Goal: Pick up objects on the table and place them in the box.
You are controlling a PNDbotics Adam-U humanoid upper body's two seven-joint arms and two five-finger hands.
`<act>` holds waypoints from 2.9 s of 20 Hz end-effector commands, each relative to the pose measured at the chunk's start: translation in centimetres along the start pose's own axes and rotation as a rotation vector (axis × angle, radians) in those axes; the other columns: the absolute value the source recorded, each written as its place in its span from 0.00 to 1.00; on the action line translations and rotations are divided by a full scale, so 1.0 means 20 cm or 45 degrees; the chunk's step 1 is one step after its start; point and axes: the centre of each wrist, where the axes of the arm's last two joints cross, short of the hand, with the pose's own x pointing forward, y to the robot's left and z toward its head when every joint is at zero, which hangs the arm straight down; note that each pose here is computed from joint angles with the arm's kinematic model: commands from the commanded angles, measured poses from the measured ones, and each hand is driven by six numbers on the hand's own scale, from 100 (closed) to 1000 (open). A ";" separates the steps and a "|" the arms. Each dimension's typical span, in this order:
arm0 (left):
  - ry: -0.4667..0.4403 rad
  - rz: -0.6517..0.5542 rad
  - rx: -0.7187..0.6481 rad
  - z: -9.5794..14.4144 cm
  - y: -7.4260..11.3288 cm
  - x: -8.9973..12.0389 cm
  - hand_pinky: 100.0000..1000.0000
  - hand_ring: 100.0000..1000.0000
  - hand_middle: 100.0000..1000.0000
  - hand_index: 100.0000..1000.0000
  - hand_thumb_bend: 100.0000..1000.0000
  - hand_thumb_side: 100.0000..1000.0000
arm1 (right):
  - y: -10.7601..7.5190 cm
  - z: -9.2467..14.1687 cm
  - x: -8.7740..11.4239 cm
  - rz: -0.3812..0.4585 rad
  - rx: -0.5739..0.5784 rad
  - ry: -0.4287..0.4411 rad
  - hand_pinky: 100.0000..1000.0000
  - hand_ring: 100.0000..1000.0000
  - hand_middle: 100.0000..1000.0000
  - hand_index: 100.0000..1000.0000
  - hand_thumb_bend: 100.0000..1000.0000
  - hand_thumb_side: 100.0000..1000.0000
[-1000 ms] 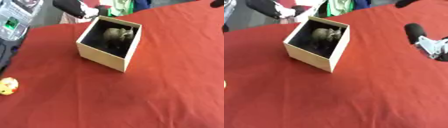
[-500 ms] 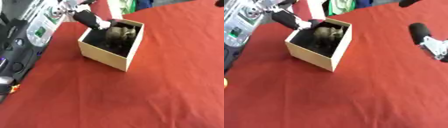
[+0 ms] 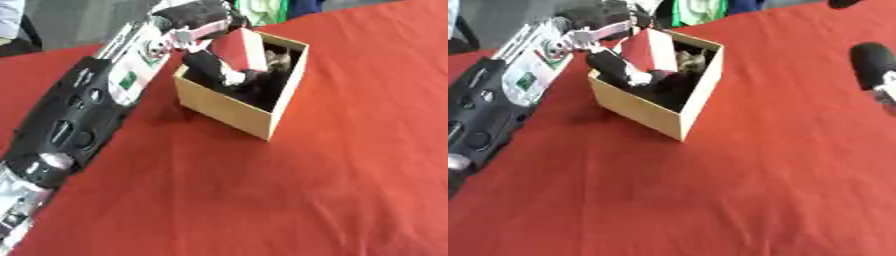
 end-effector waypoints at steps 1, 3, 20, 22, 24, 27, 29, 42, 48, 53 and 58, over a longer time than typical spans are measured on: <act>0.022 -0.047 0.059 0.01 0.05 -0.03 0.75 0.86 0.71 0.87 0.00 0.32 | -0.04 -0.01 0.03 0.031 -0.004 -0.029 0.87 0.88 0.76 0.77 0.00 0.48; 0.039 -0.093 0.095 0.01 0.05 -0.03 0.82 0.91 0.76 0.89 0.00 0.62 | -0.04 -0.01 0.03 0.030 -0.002 -0.027 0.87 0.88 0.76 0.77 0.00 0.48; 0.186 -0.269 0.246 0.03 0.09 -0.02 0.91 0.99 0.82 0.91 0.25 1.00 | -0.04 0.00 0.03 0.019 -0.010 -0.011 0.87 0.88 0.76 0.77 0.00 0.48; 0.175 -0.233 0.256 0.03 0.10 -0.02 0.90 0.98 0.81 0.90 0.20 1.00 | -0.04 0.00 0.02 0.019 -0.013 -0.008 0.87 0.88 0.76 0.77 0.00 0.48; 0.156 -0.183 0.269 0.05 0.13 -0.01 0.89 0.97 0.79 0.90 0.13 1.00 | -0.04 0.00 0.02 0.018 -0.015 -0.008 0.87 0.88 0.76 0.77 0.00 0.48; 0.117 -0.109 0.312 0.09 0.19 0.00 0.87 0.95 0.76 0.89 0.03 1.00 | -0.04 0.01 0.02 0.019 -0.018 0.003 0.87 0.88 0.76 0.77 0.00 0.48; 0.092 -0.068 0.345 0.14 0.24 0.00 0.87 0.94 0.75 0.88 0.00 1.00 | -0.04 0.02 0.02 0.020 -0.016 0.009 0.87 0.88 0.76 0.77 0.00 0.48; 0.048 -0.014 0.265 0.74 0.32 0.10 0.84 0.90 0.73 0.86 0.00 1.00 | -0.05 0.07 0.00 0.048 -0.017 0.077 0.87 0.88 0.76 0.77 0.00 0.48; 0.120 0.024 0.169 0.85 0.23 0.09 0.83 0.90 0.72 0.86 0.00 1.00 | -0.05 0.09 -0.01 0.059 -0.027 0.094 0.87 0.89 0.76 0.77 0.00 0.47; 0.151 -0.076 0.079 0.91 0.18 0.05 0.87 0.94 0.77 0.87 0.16 1.00 | -0.06 0.11 -0.02 0.087 -0.028 0.107 0.87 0.89 0.76 0.77 0.00 0.47; 0.167 -0.297 -0.077 0.96 0.16 0.02 0.89 0.96 0.80 0.88 0.30 1.00 | -0.08 0.12 -0.02 0.118 -0.036 0.113 0.87 0.89 0.76 0.77 0.00 0.47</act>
